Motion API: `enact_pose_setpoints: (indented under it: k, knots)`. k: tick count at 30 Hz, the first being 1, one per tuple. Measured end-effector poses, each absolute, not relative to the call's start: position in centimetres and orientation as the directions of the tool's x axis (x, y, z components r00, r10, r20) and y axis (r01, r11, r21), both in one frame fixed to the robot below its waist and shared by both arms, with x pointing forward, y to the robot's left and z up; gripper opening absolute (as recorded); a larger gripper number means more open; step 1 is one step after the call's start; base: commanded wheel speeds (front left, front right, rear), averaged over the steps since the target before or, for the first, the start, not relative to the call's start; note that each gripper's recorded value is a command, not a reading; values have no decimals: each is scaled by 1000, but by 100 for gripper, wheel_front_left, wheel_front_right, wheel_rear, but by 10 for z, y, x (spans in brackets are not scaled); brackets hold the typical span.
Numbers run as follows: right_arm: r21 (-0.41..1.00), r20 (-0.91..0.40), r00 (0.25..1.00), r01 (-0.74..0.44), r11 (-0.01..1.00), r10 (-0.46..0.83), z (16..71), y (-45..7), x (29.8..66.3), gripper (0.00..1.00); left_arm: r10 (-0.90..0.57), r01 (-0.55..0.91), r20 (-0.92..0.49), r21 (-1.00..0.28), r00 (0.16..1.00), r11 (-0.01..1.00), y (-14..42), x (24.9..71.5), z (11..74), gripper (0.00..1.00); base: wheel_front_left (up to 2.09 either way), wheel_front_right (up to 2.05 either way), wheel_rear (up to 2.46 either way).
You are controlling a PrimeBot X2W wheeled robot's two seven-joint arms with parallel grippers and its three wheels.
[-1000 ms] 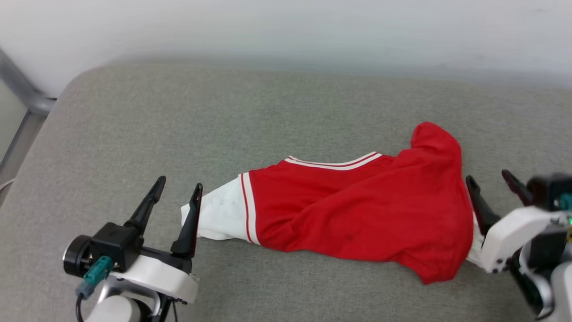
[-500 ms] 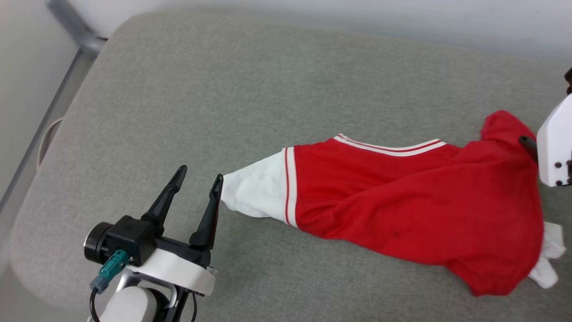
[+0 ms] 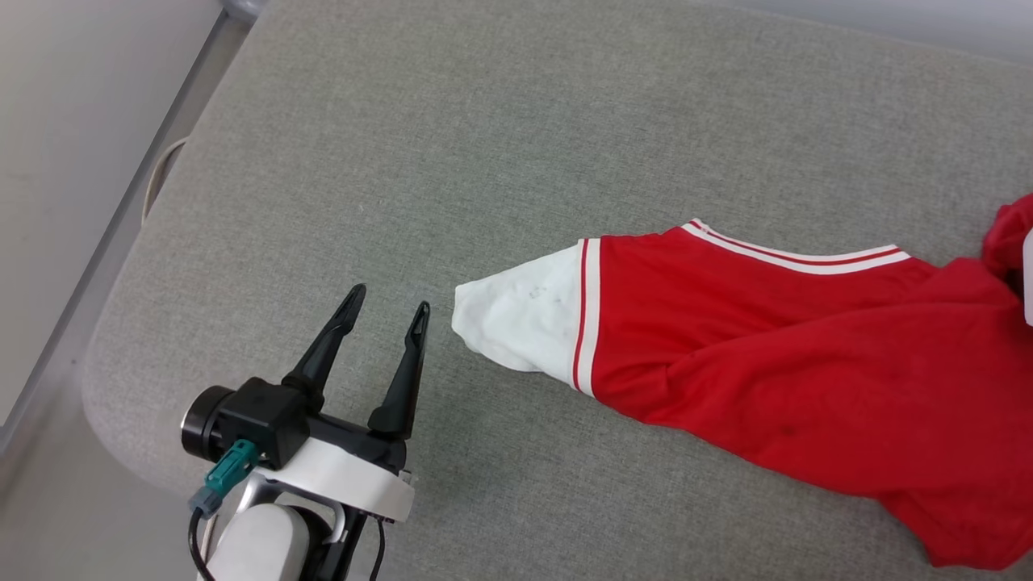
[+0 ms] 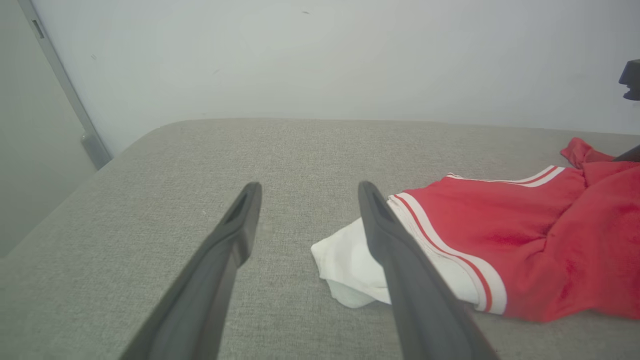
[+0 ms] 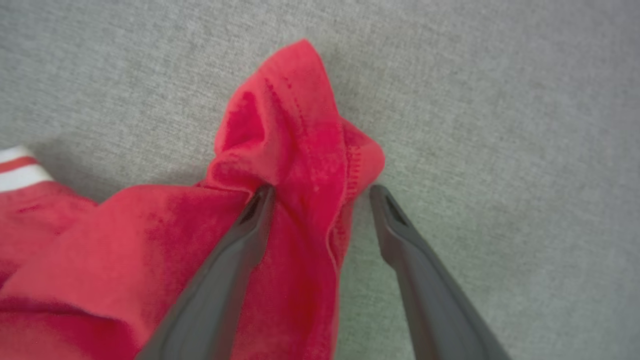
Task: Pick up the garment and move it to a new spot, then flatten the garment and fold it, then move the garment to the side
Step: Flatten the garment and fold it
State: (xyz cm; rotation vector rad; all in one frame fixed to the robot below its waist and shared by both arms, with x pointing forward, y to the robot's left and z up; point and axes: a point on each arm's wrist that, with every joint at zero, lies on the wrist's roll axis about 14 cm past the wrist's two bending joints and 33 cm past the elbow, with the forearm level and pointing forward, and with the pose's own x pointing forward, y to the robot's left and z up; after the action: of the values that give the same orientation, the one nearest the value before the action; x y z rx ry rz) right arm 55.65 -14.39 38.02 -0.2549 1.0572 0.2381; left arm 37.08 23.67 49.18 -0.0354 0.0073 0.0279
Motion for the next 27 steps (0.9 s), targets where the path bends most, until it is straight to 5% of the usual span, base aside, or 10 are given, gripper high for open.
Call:
enact_pose_setpoints:
  k: [3,4,5,6,15,27]
  knots:
    - [-86,-888,454,-310,947,68,369,-143,555,100,35,-35,-17,-37,999,999,237,370,488,100,0,0,0]
    - [-80,-889,453,-307,948,72,367,-142,555,84,34,-35,-19,-36,999,999,237,370,488,100,0,0,0]
    - [-77,-891,449,-305,949,72,364,-142,554,56,35,-36,-20,-36,999,999,238,369,487,100,0,0,0]
    - [-78,-892,447,-306,949,71,363,-141,553,0,39,-39,-21,-33,999,999,239,369,487,100,0,0,0]
    - [-39,-807,574,-286,957,139,389,-132,560,0,37,-36,14,-31,999,999,240,367,497,100,0,0,0]
    - [86,-509,789,-351,932,344,521,-102,544,0,29,-25,105,-39,994,999,239,346,523,100,0,0,0]
